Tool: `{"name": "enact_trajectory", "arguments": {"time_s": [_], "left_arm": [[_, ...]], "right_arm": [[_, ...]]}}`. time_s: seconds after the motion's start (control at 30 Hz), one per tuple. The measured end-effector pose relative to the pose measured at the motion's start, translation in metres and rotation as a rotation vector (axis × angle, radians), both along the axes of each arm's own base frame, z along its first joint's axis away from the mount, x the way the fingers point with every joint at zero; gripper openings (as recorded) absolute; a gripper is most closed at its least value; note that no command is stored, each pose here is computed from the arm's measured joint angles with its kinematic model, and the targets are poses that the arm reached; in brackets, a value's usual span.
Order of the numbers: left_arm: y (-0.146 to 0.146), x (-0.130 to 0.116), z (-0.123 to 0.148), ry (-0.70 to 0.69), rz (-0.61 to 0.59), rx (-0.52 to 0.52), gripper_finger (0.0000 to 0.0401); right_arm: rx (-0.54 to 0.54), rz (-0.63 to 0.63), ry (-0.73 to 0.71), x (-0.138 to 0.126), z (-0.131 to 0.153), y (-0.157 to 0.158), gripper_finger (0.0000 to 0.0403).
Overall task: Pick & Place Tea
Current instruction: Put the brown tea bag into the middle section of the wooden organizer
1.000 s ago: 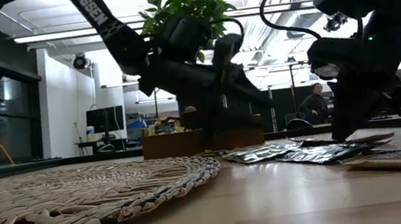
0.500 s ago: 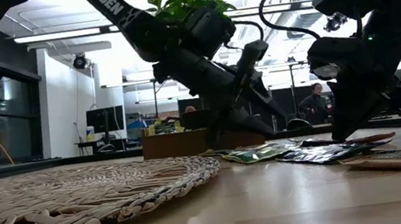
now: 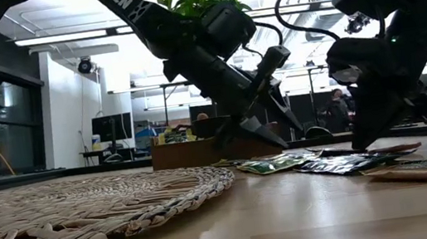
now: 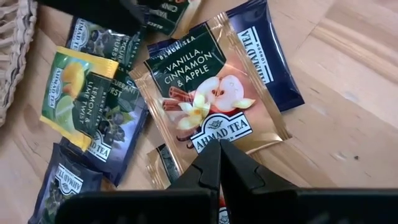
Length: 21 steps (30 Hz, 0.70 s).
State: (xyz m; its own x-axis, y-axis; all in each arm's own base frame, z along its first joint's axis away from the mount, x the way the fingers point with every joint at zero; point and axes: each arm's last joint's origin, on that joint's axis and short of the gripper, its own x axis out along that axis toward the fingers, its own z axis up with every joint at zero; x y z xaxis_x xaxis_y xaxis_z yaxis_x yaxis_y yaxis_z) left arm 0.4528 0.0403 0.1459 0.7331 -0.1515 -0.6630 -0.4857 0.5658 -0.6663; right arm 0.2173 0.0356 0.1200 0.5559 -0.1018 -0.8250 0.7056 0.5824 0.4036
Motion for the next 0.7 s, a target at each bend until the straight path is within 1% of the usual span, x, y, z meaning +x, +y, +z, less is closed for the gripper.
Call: {"name": "enact_trajectory", "arguments": {"time_s": [0.13, 0.33, 0.53, 0.7], "left_arm": [[-0.003, 0.0, -0.001, 0.011, 0.009, 0.003, 0.0156], [-0.014, -0.001, -0.002, 0.035, 0.008, 0.003, 0.0156], [-0.019, 0.0, -0.002, 0.034, 0.024, 0.012, 0.0156], [-0.019, 0.0, -0.005, 0.043, 0.048, 0.005, 0.0156]], "right_arm": [[-0.005, 0.008, -0.027, 0.002, 0.001, 0.0, 0.0], [-0.007, 0.009, -0.026, 0.002, 0.001, 0.0, 0.0], [-0.009, 0.009, -0.033, 0.003, 0.002, 0.0, 0.0], [-0.011, 0.022, -0.073, 0.006, 0.004, 0.001, 0.0]]}}
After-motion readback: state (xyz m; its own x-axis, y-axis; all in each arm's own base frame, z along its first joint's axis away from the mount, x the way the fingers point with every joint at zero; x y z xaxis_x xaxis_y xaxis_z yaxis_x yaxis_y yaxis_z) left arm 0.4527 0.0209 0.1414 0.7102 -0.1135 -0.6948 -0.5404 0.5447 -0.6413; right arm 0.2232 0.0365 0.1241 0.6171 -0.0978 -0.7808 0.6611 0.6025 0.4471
